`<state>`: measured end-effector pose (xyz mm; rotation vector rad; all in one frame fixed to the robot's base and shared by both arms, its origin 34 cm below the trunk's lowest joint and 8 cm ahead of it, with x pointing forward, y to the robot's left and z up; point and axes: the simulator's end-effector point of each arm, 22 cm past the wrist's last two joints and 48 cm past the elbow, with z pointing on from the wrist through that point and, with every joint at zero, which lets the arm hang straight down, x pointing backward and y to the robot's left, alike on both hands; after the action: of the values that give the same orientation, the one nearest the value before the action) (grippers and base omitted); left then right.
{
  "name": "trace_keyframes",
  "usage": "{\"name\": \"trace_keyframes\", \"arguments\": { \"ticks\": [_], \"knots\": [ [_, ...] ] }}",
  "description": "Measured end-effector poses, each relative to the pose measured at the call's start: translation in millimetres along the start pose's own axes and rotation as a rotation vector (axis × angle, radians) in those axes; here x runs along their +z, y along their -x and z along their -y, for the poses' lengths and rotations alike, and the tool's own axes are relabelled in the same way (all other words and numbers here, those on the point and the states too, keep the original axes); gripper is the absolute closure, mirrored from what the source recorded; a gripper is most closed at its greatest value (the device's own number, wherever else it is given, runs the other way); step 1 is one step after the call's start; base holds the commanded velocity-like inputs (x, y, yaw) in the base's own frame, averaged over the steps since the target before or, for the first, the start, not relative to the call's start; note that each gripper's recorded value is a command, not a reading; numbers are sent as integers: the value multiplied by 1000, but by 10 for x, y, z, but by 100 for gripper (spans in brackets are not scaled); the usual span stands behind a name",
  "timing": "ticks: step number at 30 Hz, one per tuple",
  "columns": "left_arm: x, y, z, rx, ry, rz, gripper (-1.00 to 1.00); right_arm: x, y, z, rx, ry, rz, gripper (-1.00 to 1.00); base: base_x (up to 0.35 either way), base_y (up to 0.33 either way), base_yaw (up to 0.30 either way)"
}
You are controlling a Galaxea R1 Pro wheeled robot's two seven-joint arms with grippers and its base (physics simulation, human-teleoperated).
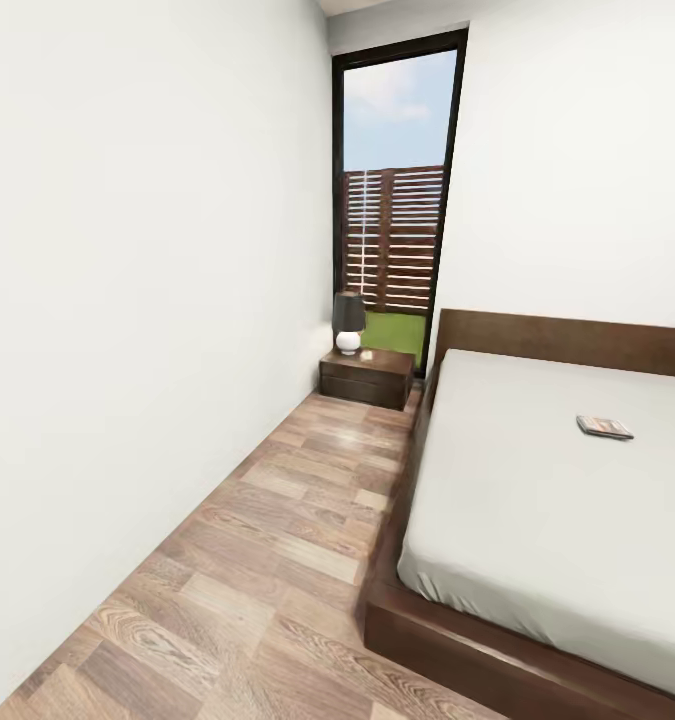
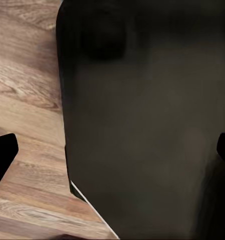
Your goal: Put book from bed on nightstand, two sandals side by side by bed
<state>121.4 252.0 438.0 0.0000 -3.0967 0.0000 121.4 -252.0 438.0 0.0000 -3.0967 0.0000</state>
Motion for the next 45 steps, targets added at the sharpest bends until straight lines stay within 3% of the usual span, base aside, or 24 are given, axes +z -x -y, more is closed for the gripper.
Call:
{"name": "trace_keyframes", "arguments": {
  "ticks": [6,18,25,33,45],
  "knots": [
    [-12,363,174,0,-1,37,-100,-12,365,193,24,-2,38,-100,0,0,-4],
    [-88,1079,92,-18,44,107,-100,-101,1000,567,29,2,101,-100,0,0,-4],
    [-111,1185,120,-55,33,107,-100,-149,1100,784,28,3,102,-100,0,0,-4],
    [-140,1290,161,-98,16,104,-100,-220,1209,1123,29,-39,103,-100,0,0,-10],
    [-41,623,-217,-92,31,41,-100,-88,729,768,23,-45,64,-100,0,0,-190]
  ]
}}
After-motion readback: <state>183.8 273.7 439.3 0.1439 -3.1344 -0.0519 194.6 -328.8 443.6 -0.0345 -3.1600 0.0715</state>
